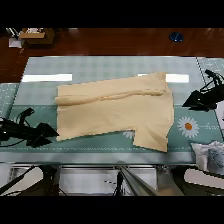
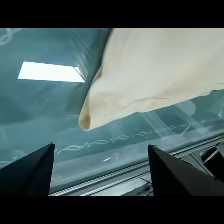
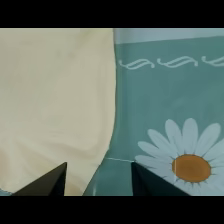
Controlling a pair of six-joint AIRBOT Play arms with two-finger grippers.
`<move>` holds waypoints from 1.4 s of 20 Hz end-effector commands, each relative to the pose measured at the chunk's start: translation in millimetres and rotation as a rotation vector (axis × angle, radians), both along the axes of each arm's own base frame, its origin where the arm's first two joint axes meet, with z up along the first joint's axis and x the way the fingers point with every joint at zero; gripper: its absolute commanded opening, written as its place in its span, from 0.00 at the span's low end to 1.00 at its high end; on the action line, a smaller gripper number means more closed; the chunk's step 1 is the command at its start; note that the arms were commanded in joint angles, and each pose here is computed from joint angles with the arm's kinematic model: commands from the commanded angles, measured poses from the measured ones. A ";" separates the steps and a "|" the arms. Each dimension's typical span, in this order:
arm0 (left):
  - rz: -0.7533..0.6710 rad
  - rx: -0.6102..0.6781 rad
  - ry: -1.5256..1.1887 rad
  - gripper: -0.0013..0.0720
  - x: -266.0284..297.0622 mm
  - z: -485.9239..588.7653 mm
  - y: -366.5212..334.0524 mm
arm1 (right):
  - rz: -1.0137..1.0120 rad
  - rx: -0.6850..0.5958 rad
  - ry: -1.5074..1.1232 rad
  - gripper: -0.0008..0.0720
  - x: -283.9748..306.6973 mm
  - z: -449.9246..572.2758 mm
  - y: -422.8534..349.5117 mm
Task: Fold the shirts.
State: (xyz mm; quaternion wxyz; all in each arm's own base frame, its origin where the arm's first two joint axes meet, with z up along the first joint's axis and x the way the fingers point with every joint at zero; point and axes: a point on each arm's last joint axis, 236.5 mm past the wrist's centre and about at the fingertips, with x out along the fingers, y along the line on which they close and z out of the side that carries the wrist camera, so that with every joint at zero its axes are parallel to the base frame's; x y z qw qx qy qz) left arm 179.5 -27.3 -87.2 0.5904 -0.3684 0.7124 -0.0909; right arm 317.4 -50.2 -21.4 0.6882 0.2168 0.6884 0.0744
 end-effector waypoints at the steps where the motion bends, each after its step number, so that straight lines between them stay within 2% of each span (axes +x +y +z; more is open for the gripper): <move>1: 0.123 -0.027 -0.057 0.93 15.8 -11.4 -13.1 | -0.034 0.054 -0.042 0.67 1.7 1.7 6.5; 4: 0.159 0.012 -0.083 0.92 32.6 -20.4 -21.0 | -0.033 0.059 -0.054 0.67 4.2 2.5 7.5; 5: 0.141 0.010 -0.091 0.89 35.7 -21.7 -29.1 | -0.034 0.058 -0.056 0.67 4.5 2.5 7.4; 6: 0.112 0.009 -0.092 0.67 36.1 -23.8 -37.6 | -0.033 0.059 -0.054 0.67 4.2 2.5 7.5; 7: 0.073 0.009 -0.087 0.25 33.5 -26.3 -46.2 | -0.032 0.062 -0.050 0.67 3.1 2.7 8.2; 8: 0.040 0.006 -0.082 0.05 30.4 -28.3 -52.5 | -0.026 0.068 -0.040 0.67 0.4 3.2 9.6; 12: 0.031 -0.007 -0.066 0.05 26.3 -27.8 -53.9 | 0.003 0.048 0.040 0.67 -26.7 -7.9 5.4; 15: 0.025 -0.026 -0.074 0.05 24.7 -24.3 -51.3 | -0.083 0.132 0.051 0.67 -55.1 -25.1 18.3; 17: 0.020 -0.029 -0.083 0.05 24.6 -23.6 -49.8 | -0.126 0.133 0.062 0.68 -73.7 -41.2 21.1; 19: 0.012 -0.029 -0.090 0.05 24.7 -23.7 -49.8 | -0.160 0.131 0.041 0.68 -75.4 -54.5 27.2; 23: 0.010 -0.032 -0.088 0.05 24.2 -23.3 -50.3 | -0.284 0.248 -0.027 0.68 -59.5 -67.0 55.6; 26: -0.006 -0.031 -0.103 0.05 24.4 -23.2 -50.1 | -0.228 0.218 -0.026 0.67 -61.1 -81.2 78.8; 27: -0.006 -0.031 -0.104 0.05 24.5 -23.2 -50.1 | -0.214 0.191 -0.026 0.65 -59.0 -86.5 86.3; 28: -0.007 -0.031 -0.104 0.05 24.4 -23.3 -50.1 | -0.204 0.165 -0.031 0.55 -55.0 -89.6 92.5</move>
